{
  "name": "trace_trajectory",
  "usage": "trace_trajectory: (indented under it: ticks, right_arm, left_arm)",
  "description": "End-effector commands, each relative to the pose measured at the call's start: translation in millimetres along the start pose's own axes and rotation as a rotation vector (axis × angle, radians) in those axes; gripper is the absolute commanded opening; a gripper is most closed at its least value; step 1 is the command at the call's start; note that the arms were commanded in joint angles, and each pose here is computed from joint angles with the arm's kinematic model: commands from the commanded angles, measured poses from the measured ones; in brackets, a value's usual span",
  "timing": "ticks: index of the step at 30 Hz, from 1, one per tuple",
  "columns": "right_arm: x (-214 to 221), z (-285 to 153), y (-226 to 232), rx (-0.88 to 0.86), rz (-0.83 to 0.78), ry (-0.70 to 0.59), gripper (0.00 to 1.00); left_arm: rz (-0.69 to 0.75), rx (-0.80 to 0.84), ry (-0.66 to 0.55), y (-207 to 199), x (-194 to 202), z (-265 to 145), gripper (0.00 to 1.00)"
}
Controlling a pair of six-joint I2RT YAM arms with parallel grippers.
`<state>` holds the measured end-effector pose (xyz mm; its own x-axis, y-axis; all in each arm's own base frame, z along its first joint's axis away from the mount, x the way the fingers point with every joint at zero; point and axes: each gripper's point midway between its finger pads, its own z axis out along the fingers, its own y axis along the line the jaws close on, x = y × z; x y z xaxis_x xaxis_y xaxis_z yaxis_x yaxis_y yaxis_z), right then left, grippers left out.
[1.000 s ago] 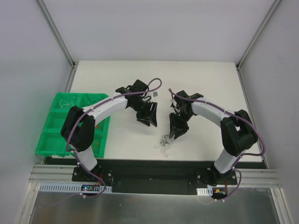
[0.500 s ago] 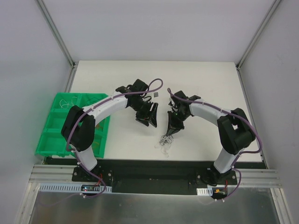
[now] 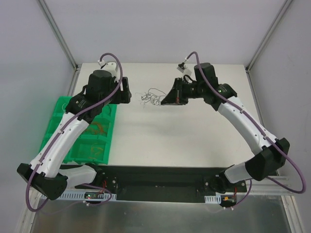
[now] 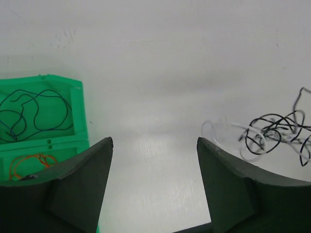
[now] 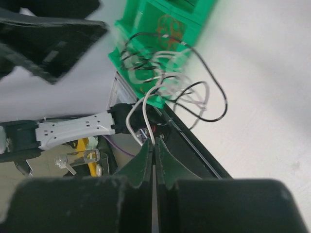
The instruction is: Untangle the cables
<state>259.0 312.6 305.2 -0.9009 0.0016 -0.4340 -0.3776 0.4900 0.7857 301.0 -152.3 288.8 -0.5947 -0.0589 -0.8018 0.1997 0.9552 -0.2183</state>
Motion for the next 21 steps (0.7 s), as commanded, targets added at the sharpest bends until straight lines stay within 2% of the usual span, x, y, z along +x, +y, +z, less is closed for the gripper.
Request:
trace_trajectory:
  ticks: [1,4,7,11,19,21]
  right_arm:
    - [85.3,24.2,-121.4,0.242,0.274,0.241,0.00]
    - [145.3,26.8,-186.8,0.408,0.355,0.375,0.00]
    - [163.8,26.2,-203.9,0.441,0.334,0.386,0.00]
    - [161.3,19.7,-205.7,0.457,0.322,0.373,0.00]
    - [153.8,15.1,-194.6,0.437,0.303,0.338,0.00]
    - [150.2,14.1,-192.3,0.434,0.297,0.326,0.00]
  left_arm:
    - [-0.003,-0.064,0.081,12.7,21.0,19.2,0.71]
    - [-0.021,0.094,0.216,-14.6,47.3,34.0,0.74]
    - [-0.043,0.273,0.384,-45.4,78.7,45.9,0.70]
    - [-0.126,0.471,0.632,-82.5,123.9,56.6,0.62]
    - [-0.062,0.671,0.868,-146.1,178.6,71.7,0.63]
    - [-0.067,0.658,0.924,-149.9,194.9,81.9,0.62]
